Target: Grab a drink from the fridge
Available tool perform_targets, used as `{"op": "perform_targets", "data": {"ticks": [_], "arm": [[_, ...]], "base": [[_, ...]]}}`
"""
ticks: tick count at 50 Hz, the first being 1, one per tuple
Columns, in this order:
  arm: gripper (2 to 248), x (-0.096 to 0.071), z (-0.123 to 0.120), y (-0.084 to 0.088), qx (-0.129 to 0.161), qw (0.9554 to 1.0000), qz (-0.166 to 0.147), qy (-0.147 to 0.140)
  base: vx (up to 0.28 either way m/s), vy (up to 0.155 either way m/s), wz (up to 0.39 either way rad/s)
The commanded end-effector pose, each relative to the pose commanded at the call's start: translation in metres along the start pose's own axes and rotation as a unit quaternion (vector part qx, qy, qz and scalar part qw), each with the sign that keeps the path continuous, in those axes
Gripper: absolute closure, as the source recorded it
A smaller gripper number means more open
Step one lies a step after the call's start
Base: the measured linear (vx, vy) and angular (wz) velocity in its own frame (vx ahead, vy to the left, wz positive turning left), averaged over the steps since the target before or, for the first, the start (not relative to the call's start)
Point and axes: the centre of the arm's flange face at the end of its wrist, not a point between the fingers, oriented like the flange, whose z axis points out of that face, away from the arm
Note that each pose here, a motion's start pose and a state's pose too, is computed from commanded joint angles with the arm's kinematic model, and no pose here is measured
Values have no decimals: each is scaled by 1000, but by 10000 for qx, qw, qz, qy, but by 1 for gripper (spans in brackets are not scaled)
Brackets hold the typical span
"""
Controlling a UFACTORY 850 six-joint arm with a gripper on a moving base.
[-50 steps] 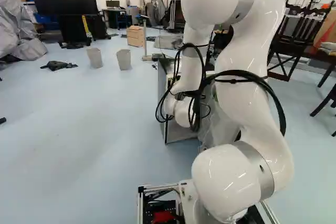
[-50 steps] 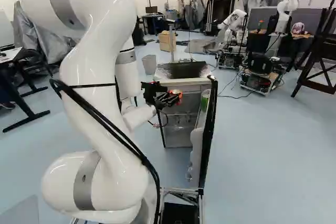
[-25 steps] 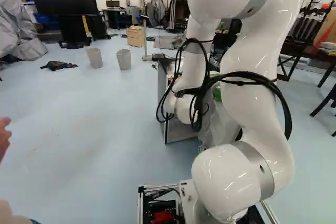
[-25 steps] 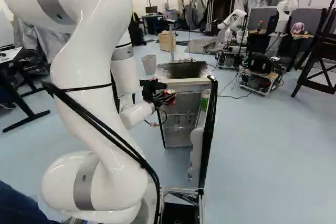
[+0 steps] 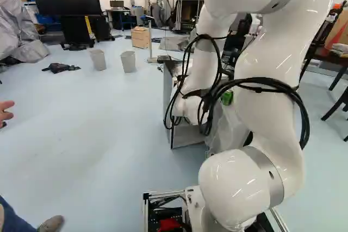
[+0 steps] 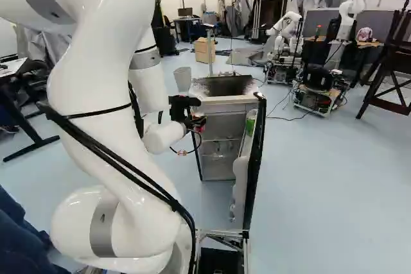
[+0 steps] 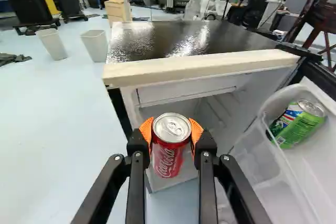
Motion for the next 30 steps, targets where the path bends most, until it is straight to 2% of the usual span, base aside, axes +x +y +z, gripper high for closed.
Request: {"op": "perform_targets", "data": {"ticks": [30], "arm": [[156, 25, -16, 2, 90, 9995, 74, 291]], "base": [[0, 0, 0]]}}
